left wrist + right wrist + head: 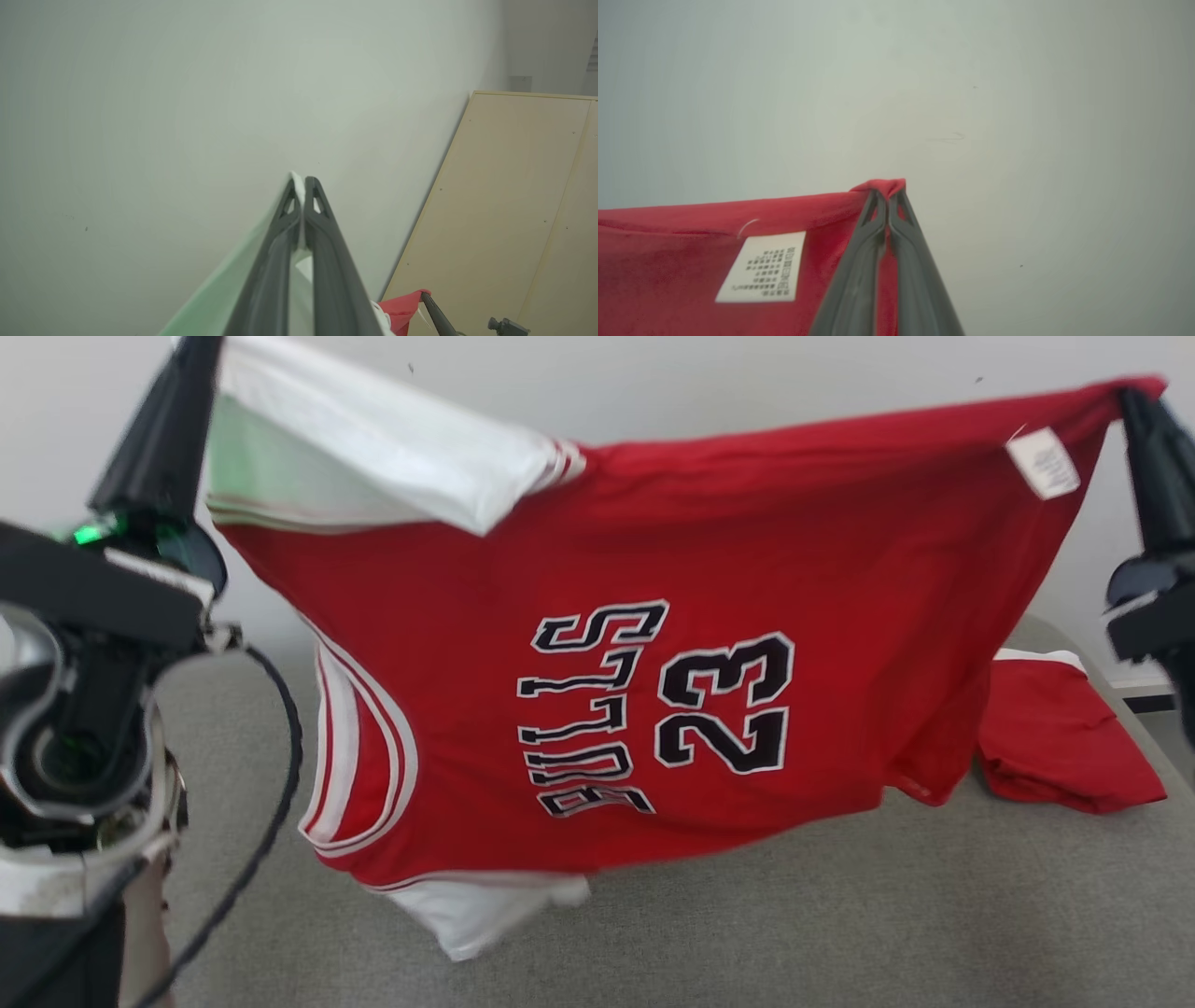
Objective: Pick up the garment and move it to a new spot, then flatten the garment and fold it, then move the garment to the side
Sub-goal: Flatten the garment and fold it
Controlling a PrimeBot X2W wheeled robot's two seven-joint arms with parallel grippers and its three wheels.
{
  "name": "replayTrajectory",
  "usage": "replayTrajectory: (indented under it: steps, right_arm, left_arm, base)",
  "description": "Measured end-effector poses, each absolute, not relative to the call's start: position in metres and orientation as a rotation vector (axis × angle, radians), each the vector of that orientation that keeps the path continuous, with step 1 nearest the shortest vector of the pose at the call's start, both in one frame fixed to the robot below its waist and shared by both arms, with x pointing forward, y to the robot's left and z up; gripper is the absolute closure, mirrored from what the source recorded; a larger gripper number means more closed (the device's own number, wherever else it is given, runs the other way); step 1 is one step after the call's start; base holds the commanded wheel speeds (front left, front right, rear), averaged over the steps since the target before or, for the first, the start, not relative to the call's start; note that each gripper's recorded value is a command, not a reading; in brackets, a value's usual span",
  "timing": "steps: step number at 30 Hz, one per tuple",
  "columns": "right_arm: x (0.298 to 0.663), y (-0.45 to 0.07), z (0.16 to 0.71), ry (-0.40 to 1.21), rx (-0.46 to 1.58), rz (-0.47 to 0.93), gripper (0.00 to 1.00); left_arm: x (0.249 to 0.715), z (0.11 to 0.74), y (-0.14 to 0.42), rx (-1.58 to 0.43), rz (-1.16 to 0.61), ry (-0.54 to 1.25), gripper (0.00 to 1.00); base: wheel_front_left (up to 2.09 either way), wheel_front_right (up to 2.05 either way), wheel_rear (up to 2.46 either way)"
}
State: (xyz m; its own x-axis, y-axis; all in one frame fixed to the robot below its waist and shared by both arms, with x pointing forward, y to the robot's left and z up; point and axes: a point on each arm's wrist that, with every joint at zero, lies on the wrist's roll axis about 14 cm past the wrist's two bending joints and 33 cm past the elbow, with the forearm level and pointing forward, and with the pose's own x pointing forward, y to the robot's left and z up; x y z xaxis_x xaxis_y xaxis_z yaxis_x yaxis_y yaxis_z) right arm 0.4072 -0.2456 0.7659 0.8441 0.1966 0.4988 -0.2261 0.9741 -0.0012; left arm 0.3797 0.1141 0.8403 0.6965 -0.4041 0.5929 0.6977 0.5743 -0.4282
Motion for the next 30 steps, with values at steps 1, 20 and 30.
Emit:
replayTrajectory:
  steps: [1,20,30]
  right_arm:
    - [0.404,-0.248,0.777,-0.533,0.046,0.223,1.0]
    - [0.468,-0.237,0.772,-0.332,-0.052,0.21,1.0]
    - [0.535,-0.228,0.868,-0.693,-0.202,0.119,1.0]
  left_arm:
    - [0.377,0.851,0.112,-0.689,-0.684,-0.481,1.0]
    - [0.477,0.847,0.114,-0.503,-0.492,-0.287,1.0]
    - [0.525,0.936,0.124,-0.291,-0.435,-0.796,1.0]
  base:
    - [0.0,0.0,0.0]
    - [0.0,0.0,0.0]
    - [0.0,0.0,0.0]
